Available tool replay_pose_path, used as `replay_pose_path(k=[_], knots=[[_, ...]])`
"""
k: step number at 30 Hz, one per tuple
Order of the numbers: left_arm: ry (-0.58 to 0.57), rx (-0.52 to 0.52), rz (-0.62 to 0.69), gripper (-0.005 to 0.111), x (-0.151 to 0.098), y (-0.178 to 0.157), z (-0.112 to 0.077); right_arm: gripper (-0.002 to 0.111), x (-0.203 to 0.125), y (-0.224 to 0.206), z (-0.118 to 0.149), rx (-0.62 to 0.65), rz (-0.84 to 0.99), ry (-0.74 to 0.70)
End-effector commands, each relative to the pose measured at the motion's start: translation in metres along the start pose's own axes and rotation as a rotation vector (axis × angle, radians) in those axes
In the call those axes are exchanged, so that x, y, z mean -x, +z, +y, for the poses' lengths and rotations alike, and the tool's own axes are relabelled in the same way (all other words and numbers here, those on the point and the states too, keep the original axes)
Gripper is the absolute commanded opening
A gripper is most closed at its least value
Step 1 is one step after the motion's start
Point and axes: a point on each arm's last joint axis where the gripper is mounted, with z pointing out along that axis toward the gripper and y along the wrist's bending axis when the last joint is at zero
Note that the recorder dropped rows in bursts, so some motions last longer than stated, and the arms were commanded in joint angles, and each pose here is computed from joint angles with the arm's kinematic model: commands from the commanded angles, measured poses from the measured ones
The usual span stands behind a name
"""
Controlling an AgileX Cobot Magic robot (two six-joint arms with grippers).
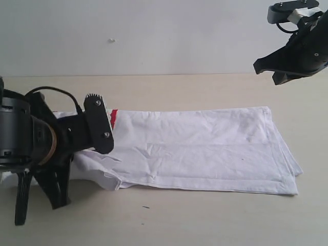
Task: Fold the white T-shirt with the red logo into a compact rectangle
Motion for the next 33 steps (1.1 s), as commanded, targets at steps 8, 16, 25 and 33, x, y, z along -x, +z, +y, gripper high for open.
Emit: replay_pose_path(k=[8,16,25,33], knots=[[-0.087,0.041,-0.405,0.005,0.007,0.021,0.050,0.000,0.002,-0.003,0.000,-0.005,-0.029,-0.022],[-0.130,-0.002,-0.355,0.064,-0.007,0.058,0.057,0.000,0.002,-0.003,0.000,-0.006,-0.039,-0.024],[-0.186,0.048,-0.354,0.046,-0.002,0.047,0.072,0.000,0.002,-0.003,0.000,-0.006,-0.038,-0.026],[-0.299,-0.040,-0.382,0.026,0.011,-0.006,0.046,0.000,0.002,-0.003,0.000,-0.006,-0.037,-0.028]])
